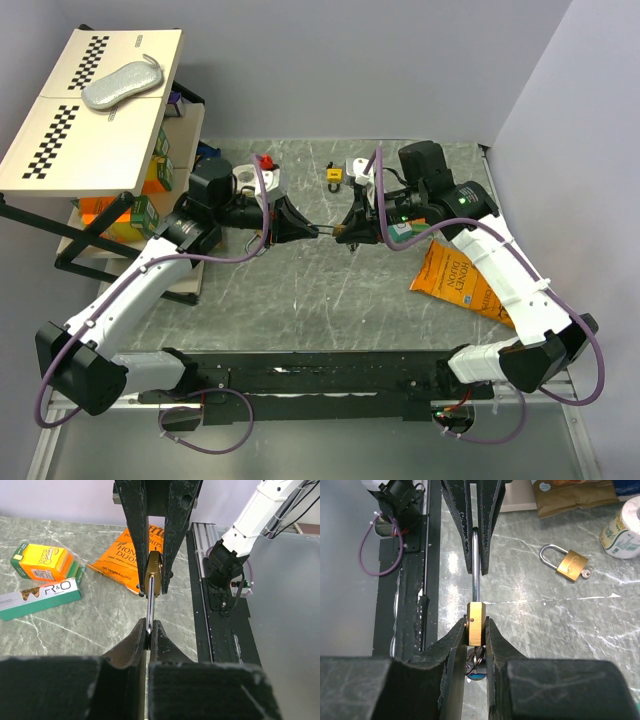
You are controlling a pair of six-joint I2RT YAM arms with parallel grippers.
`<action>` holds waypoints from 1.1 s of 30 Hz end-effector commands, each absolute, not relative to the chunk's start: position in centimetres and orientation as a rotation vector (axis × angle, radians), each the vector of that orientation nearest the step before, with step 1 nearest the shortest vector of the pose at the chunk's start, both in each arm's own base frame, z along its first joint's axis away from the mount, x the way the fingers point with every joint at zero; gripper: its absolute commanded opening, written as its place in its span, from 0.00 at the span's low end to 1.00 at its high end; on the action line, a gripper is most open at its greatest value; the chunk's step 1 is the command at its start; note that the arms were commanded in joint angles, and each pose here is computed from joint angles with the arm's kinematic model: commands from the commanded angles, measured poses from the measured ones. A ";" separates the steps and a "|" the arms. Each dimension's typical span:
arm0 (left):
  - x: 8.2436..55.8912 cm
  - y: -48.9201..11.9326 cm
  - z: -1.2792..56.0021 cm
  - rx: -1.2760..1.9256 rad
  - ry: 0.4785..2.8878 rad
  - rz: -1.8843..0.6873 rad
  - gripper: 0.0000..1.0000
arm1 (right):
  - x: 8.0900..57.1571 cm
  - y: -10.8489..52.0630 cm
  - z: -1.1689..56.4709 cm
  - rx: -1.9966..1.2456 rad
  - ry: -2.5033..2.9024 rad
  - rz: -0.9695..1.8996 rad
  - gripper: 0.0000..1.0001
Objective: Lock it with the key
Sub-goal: Lock the lock.
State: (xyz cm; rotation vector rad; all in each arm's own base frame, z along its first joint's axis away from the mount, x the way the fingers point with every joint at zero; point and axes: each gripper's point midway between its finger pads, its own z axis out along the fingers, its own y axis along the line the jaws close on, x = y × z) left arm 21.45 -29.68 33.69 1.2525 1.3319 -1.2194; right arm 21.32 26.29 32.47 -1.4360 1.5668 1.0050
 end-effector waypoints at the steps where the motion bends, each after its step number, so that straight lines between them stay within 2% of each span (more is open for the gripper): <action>1: 20.8 -30.5 35.8 1.266 1.260 -1.232 0.01 | 21.4 27.4 34.2 -1.443 1.480 1.041 0.00; 12: 20.1 -32.4 35.0 1.252 1.279 -1.307 0.01 | 19.5 29.7 34.5 -1.495 1.404 1.165 0.00; 19: 20.0 -33.8 34.5 1.273 1.239 -1.352 0.01 | 20.2 31.6 34.9 -1.506 1.360 1.189 0.00; 25: 21.3 -32.4 34.0 1.224 1.306 -1.347 0.01 | 20.6 30.2 34.0 -1.500 1.449 1.161 0.00; 29: 22.8 -30.2 33.3 1.197 1.369 -1.290 0.01 | 21.0 27.5 32.7 -1.452 1.559 1.123 0.27; 30: 23.1 -29.9 33.4 1.219 1.347 -1.256 0.01 | 20.9 26.8 32.4 -1.450 1.573 1.106 0.45; 31: 23.5 -29.4 33.3 1.219 1.351 -1.234 0.01 | 21.2 25.5 31.9 -1.422 1.627 1.085 0.55; 32: 23.4 -29.2 32.7 1.223 1.382 -1.235 0.01 | 21.2 24.8 31.8 -1.418 1.640 1.066 0.64; 33: 23.4 -29.0 32.6 1.245 1.362 -1.211 0.01 | 21.2 24.3 31.6 -1.410 1.660 1.054 0.67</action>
